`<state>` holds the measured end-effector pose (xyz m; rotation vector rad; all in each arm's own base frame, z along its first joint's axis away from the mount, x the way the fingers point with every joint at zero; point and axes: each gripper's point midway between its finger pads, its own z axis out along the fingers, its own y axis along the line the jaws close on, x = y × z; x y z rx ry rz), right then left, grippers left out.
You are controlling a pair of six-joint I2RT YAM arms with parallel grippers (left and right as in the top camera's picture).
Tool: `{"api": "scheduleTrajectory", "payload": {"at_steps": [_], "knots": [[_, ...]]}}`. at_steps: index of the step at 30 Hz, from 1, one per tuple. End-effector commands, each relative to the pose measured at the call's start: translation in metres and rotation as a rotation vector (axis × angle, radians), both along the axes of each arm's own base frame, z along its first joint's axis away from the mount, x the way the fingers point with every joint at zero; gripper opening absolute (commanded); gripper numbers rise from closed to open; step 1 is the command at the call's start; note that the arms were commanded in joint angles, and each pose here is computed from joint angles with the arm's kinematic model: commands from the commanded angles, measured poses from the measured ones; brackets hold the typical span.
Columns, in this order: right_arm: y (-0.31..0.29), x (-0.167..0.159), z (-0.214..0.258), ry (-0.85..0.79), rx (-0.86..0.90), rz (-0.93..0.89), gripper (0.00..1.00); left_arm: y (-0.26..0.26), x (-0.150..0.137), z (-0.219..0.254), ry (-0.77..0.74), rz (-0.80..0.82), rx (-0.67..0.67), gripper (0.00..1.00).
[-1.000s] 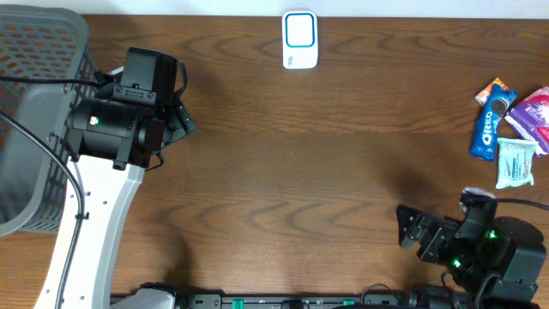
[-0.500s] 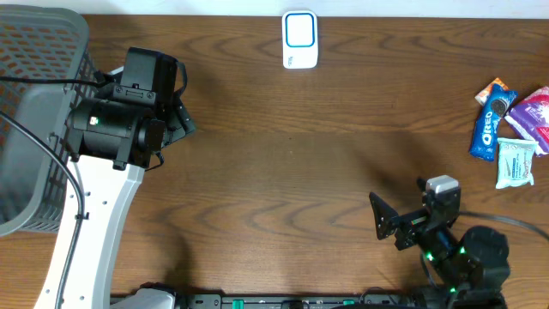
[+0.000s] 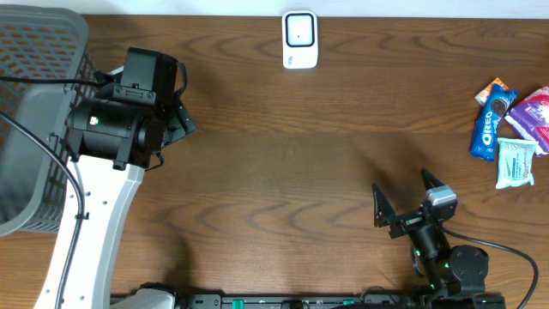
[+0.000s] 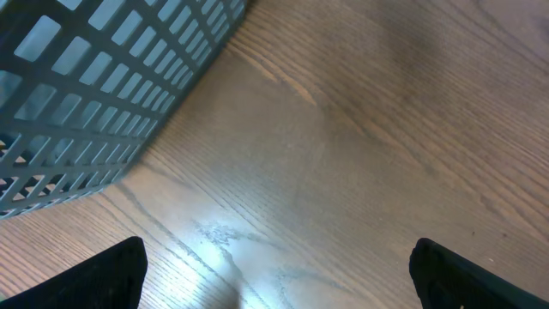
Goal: Scan the item barcode
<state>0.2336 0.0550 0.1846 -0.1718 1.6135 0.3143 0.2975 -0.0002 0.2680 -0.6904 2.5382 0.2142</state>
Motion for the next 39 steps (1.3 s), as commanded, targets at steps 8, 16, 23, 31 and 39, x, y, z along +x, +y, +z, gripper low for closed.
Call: {"api": "scheduleTrajectory", "payload": {"at_steps": [8,16,23,31,39], "knots": [[-0.024,0.008,0.002,-0.048,-0.014,-0.139,0.99,0.004,0.001,0.002,-0.001,0.002,0.023,0.98],[-0.028,0.011,0.002,-0.104,-0.053,-0.166,0.99,0.004,0.001,0.002,-0.001,0.002,0.023,0.98],[-0.015,0.009,-0.025,-0.045,-0.245,-0.081,0.99,0.004,0.001,0.002,-0.001,0.002,0.023,0.98],[-0.014,0.009,-0.025,-0.035,-0.209,-0.077,0.99,0.004,0.001,0.002,-0.001,0.002,0.023,0.98],[-0.021,0.010,-0.027,0.001,-0.108,-0.128,0.99,0.004,0.001,0.002,-0.001,0.002,0.023,0.98]]}}
